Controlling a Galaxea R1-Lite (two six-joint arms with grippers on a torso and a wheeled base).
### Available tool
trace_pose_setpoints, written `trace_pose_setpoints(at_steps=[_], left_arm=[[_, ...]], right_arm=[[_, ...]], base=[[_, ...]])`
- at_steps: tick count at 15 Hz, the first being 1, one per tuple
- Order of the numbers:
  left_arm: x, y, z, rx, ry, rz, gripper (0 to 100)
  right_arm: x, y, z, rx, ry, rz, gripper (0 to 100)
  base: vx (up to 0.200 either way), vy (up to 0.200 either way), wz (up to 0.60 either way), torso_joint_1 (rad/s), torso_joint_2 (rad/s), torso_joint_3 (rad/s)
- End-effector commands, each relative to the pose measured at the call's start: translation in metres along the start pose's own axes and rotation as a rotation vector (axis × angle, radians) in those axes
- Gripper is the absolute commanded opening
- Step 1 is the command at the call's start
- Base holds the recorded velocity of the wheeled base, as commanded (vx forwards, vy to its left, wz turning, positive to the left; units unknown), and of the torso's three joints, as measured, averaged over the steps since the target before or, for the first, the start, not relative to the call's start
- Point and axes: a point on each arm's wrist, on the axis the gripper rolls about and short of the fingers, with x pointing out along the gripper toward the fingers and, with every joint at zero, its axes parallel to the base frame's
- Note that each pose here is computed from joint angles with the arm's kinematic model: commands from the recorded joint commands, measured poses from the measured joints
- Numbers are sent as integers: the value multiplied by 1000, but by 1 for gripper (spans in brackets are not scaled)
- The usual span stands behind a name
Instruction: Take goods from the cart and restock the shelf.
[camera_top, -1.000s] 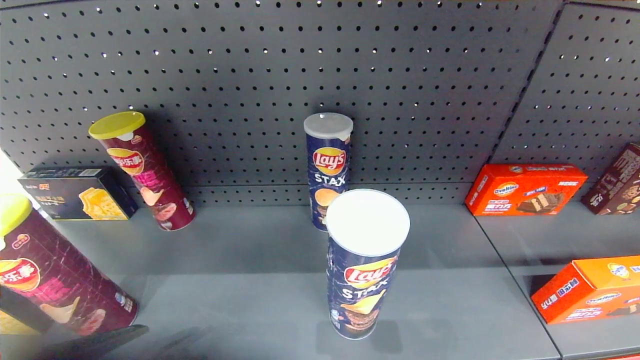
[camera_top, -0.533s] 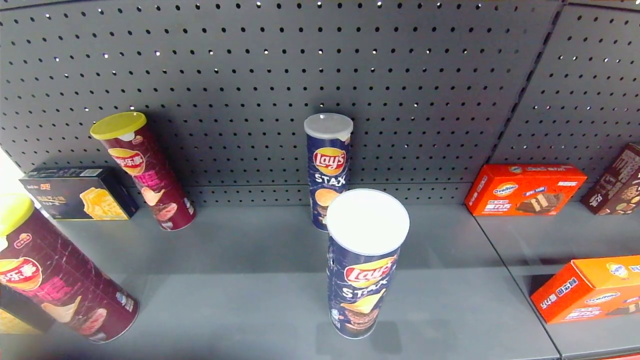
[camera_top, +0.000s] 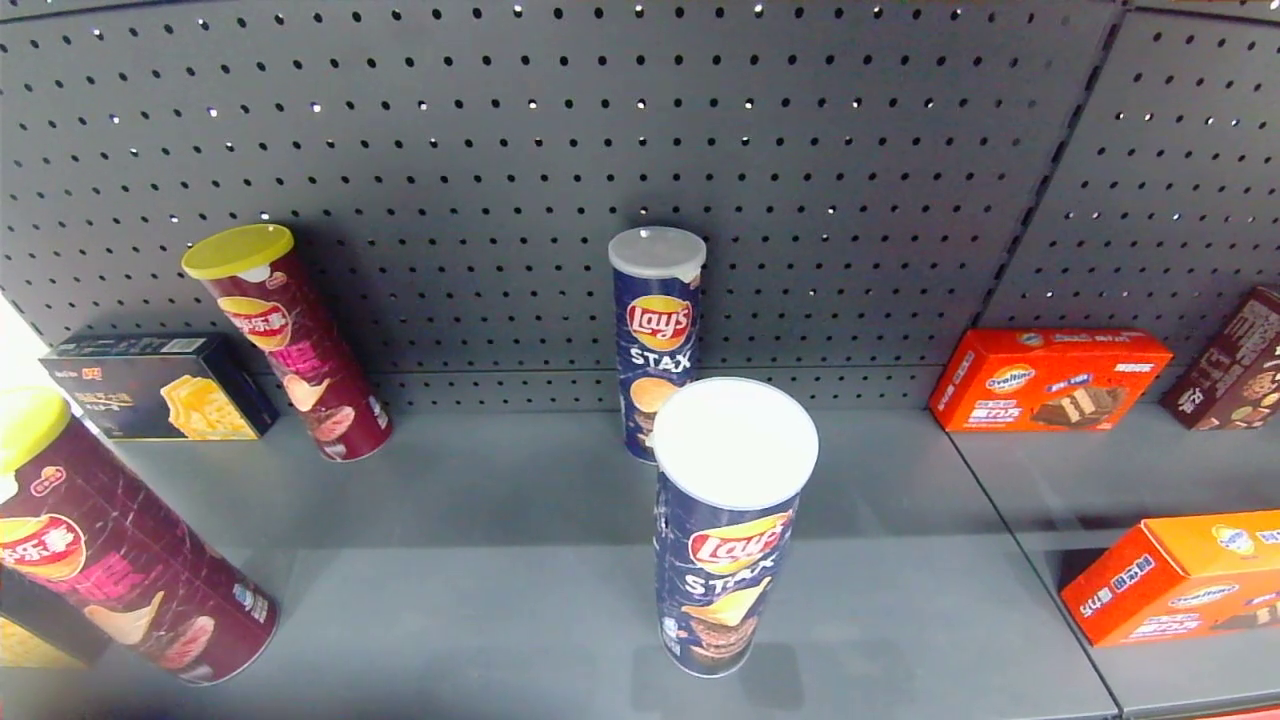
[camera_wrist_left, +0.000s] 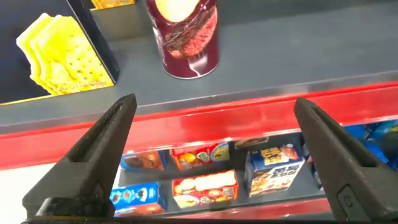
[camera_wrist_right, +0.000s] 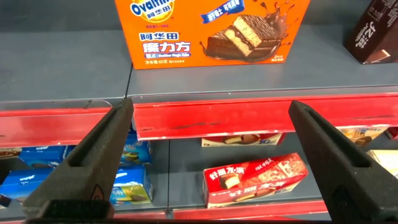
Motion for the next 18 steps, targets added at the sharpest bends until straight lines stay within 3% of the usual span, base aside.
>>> trace_pose_setpoints(at_steps=[1, 3, 4, 18], left_arm=[[-1, 0, 0, -5, -8, 0, 100], [0, 0, 0, -45, -6, 8, 100], [0, 0, 0, -48, -6, 8, 100], [0, 0, 0, -46, -7, 8, 100]], right_arm=[[0, 0, 0, 0, 0, 0, 100], [0, 0, 0, 0, 0, 0, 100], [0, 0, 0, 0, 0, 0, 100], [0, 0, 0, -3, 0, 2, 100]], base=[[0, 0, 0, 0, 0, 0], [0, 0, 0, 0, 0, 0], [0, 0, 0, 0, 0, 0], [-14, 0, 0, 0, 1, 0]])
